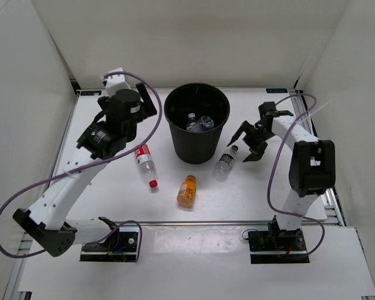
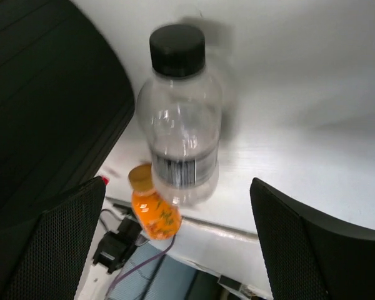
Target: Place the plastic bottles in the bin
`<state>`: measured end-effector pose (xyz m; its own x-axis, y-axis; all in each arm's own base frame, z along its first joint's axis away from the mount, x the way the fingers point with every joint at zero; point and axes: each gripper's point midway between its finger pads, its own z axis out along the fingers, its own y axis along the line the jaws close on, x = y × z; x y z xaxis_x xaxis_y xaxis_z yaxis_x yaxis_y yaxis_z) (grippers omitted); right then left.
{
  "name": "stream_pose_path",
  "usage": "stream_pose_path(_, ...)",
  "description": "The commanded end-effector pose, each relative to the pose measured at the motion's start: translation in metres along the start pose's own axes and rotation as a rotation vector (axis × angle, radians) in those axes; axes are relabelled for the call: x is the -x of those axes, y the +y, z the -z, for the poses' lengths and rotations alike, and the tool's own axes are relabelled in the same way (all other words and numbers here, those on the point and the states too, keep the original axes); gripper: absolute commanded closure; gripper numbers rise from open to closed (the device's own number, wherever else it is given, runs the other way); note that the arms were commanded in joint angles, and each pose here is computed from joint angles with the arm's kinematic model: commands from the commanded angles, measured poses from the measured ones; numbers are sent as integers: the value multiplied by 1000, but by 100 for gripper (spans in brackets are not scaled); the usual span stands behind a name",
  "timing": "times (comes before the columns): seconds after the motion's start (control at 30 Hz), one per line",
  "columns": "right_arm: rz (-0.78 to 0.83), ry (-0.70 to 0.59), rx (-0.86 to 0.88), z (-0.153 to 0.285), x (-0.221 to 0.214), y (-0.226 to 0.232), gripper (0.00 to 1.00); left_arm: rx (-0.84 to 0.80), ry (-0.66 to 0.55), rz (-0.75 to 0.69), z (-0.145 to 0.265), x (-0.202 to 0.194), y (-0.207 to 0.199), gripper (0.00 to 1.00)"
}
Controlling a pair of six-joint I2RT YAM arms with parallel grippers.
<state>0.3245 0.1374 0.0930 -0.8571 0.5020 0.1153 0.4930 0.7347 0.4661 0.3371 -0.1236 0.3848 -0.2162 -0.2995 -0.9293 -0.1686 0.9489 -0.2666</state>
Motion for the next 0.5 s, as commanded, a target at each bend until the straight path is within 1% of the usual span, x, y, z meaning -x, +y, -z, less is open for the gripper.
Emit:
stream_pose_path(0.0, 96, -36, 15, -18, 10, 26, 0, 129, 145, -62, -13, -55, 27, 0)
stream_pose_path(0.03, 79, -9, -11, -30, 11, 18, 0, 151, 179, -87, -12, -65, 32, 0)
stream_pose_path(0.1, 115, -8, -19, -44, 11, 22, 0, 175, 201, -98, -13, -71, 38, 0)
stream_pose_path(0.17, 88, 41, -53, -63, 10, 10, 1, 195, 214, -99, -12, -73, 44, 0)
stream_pose_path(0.2, 84, 47, -59, -67, 12, 9, 12, 212, 223, -98, -13, -76, 49, 0)
stream_pose_path(0.23, 72, 73, -68, -75, 10, 5, 20, 226, 245, -95, -14, -83, 55, 0)
stream_pose_path(0.27, 64, 69, -67, -74, 13, 3, 29, 225, 257, -86, -14, -89, 55, 0)
stream_pose_path(0.3, 77, 67, -64, -71, 11, 2, 39, 261, 265, -68, -17, -91, 65, 0)
stream_pose_path(0.33, 76, 58, -79, -69, 13, -6, 42, 270, 282, -59, -16, -98, 71, 0)
stream_pose_path(0.4, 89, 39, -65, -57, 13, -5, 49, 321, 297, -23, -20, -107, 89, 0)
stream_pose_path(0.43, 99, 14, -58, -40, 12, -4, 50, 319, 313, 0, -20, -112, 92, 0)
stream_pose_path(0.47, 98, -7, -43, -27, 13, -2, 53, 350, 348, -13, -22, -127, 104, 0)
